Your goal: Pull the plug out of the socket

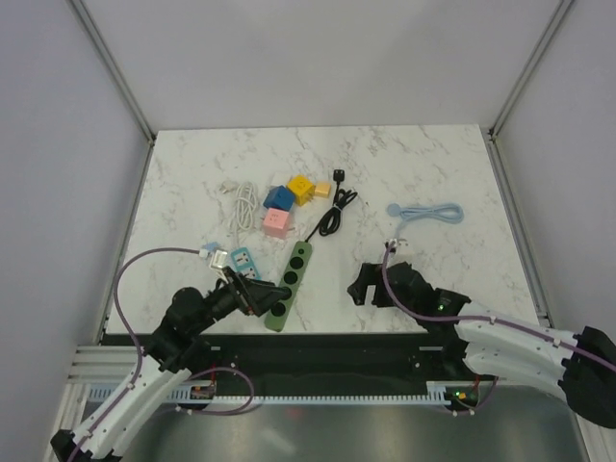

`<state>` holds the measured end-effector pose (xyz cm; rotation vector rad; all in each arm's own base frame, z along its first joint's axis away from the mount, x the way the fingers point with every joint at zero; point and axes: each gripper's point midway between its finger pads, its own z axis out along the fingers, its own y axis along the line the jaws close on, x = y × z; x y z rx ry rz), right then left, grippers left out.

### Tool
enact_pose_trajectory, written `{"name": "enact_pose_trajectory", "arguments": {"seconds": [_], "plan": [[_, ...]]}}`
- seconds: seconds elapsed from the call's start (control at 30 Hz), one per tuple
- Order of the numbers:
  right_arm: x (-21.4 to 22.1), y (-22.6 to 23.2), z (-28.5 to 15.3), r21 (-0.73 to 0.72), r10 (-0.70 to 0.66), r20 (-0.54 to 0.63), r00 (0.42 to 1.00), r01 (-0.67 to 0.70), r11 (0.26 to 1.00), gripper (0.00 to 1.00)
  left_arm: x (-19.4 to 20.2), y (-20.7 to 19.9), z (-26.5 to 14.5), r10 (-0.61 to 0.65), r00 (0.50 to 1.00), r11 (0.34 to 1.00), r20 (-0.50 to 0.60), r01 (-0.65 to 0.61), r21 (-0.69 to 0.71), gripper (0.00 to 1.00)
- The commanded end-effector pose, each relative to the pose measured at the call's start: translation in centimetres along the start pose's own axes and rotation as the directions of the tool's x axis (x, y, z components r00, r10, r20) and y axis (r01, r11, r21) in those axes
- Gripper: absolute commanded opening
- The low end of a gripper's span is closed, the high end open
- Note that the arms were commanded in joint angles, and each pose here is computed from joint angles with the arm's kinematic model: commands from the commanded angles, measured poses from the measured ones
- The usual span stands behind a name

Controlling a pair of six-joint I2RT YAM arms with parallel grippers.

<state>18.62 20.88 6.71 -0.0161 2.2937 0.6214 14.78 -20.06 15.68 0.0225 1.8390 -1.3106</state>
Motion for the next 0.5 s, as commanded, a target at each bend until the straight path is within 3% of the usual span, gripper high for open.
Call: {"name": "enact_pose_trajectory", "arguments": {"seconds": [0.0,0.07,0.3,0.47], "plan": [[-1.8,0.9,-1.0,-0.137,0.205,0.157,0.966,-0.184,0.973,0.98,-0.2,-1.5,-0.7,-0.145,0.986,0.982,0.077,0.134,0.137,1.00],[-1.3,-0.1,-1.9,-0.190,0.270,0.195,0.943,-0.234,0.953,0.98,0.9,-1.6,-0.7,-0.166,0.986,0.976,0.015,0.162,0.142,1.00],[-1.6,-3.4,-3.9,-0.231,0.431,0.313,0.846,-0.372,0.899,0.98,1.6,-1.5,-0.4,-0.185,0.983,0.961,0.017,0.177,0.214,1.00],[-0.9,-5.2,-3.7,-0.129,0.426,0.313,0.849,-0.407,0.905,0.98,1.7,-1.8,-0.4,-0.221,0.975,0.944,0.010,0.211,0.253,1.00]]}}
